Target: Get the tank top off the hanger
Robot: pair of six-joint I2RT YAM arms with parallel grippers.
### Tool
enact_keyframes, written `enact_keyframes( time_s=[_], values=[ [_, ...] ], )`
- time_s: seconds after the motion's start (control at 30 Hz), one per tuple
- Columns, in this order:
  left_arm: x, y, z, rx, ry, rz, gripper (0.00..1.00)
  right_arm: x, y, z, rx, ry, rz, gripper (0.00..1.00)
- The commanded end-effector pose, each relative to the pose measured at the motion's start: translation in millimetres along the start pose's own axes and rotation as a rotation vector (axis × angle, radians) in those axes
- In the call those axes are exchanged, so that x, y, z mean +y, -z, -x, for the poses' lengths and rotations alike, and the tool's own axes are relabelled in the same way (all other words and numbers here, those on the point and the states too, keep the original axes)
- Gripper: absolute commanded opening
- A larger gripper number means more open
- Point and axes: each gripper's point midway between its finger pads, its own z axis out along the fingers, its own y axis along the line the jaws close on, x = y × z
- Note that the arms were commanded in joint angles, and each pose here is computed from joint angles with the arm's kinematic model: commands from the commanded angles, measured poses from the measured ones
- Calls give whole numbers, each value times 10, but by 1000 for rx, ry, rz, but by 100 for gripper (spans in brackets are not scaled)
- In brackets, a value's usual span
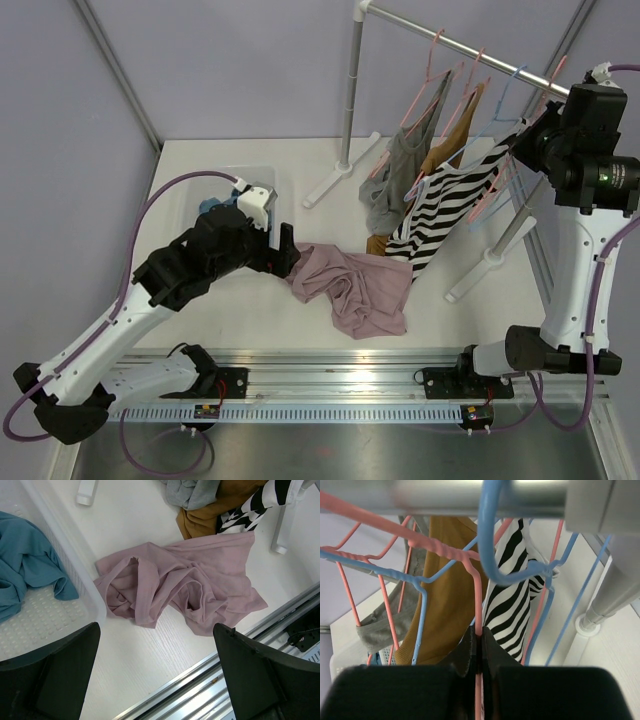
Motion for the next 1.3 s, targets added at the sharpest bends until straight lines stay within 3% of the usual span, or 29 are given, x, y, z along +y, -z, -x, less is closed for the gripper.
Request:
enact_keyframes(
  time_s=[0.0,0.3,0.4,0.47,0.5,0.57,0.83,1.03,1.27],
  values=[
    [-83,20,98,-45,-7,-42,99,60,41,16,-22,-9,71,0],
    [-278,-103,45,-55,22,-102,99,7,101,-230,-16,-17,116,1],
    [-341,-263,-88,-31,24,-93,99,-19,143,-266,-23,-11,120,7],
    [-390,-356,-185,-14,24,-85,99,-18,177,-279,-20,-5,125,20],
    [-413,-427,-254,-13,24,-90,99,-5,224,-288,-18,2,137,38],
    [-530,-516,-385,1,15,-116,99,39,320,-222,-40,9,160,46],
    [-876,-998,-940,56,-21,-138,99,316,1012,-37,-107,61,325,99],
    [-960,-1438,-1301,106,-40,-63,99,391,1522,-199,-146,122,462,99],
    [-930,-1859,-1583,125,-62,53,99,659,2264,-609,-185,226,822,99]
  ],
)
